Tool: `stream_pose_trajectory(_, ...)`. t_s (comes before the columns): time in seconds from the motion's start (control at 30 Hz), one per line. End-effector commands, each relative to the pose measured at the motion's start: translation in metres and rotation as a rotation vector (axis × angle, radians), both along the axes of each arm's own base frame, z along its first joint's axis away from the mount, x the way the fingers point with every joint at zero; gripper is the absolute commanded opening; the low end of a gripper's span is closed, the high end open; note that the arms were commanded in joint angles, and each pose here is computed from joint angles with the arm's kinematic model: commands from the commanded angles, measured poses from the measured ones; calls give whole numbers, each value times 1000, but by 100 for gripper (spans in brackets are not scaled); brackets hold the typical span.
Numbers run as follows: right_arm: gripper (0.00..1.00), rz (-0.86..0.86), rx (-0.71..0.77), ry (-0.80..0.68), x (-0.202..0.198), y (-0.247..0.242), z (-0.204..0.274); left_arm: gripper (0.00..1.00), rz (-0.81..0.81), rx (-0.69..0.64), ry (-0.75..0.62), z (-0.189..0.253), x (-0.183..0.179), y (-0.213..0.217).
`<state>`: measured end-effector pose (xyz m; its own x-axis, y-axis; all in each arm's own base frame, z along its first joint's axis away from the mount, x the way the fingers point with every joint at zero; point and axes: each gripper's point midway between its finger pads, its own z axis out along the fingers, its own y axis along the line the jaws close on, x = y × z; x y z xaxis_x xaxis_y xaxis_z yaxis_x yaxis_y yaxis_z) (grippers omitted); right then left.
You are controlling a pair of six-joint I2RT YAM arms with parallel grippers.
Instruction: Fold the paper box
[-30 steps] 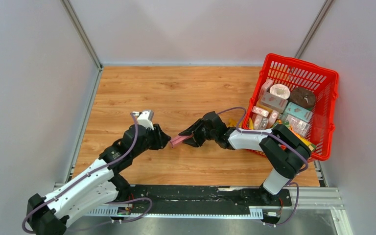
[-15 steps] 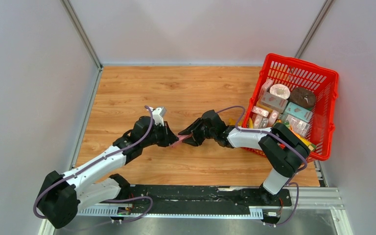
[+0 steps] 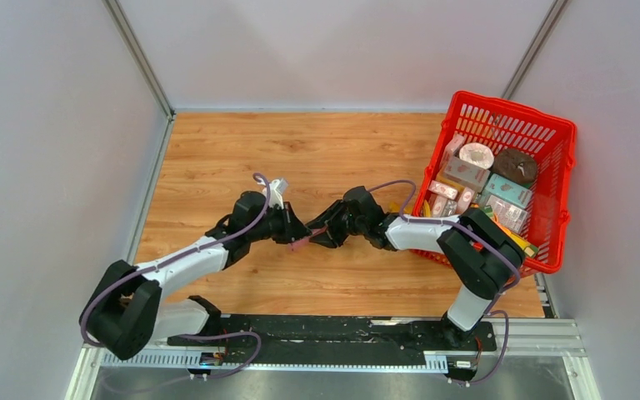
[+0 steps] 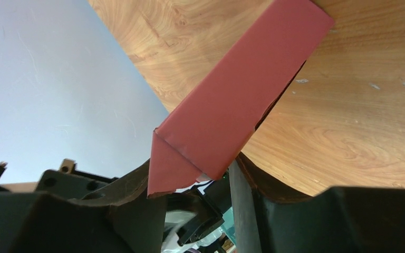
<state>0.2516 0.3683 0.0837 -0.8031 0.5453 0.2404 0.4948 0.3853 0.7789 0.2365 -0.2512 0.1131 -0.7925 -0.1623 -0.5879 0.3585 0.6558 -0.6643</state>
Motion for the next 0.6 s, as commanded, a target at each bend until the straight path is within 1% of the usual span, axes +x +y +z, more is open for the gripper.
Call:
stream_pose_trajectory(0.0,45,1,-84,21,-1,-8,-27,4,-38,-60,5,-13,1,-9)
stream_pose_trajectory(0.07,45,1,-84,24,-1,-8,-29,4,-56,-73,18,-18,0,-12)
stream_pose_trajectory(0.2,45,3,-80,21,0,-9,-28,4,-66,-66,4,-14,3,-12)
stream_pose_trajectory(0.33,45,1,-95,6,4,-12,-27,6,-95,-107,-49,16,1,-11)
stream_pose_trajectory(0.37,45,8,-96,0,4,-12,-27,9,-105,-126,-88,32,-2,-10)
stream_pose_trajectory(0.47,45,18,-103,-15,7,-11,-24,15,-101,-139,-146,56,-1,-1)
stream_pose_trajectory(0.57,45,22,-102,-21,10,-10,-21,14,-79,-127,-148,60,8,11)
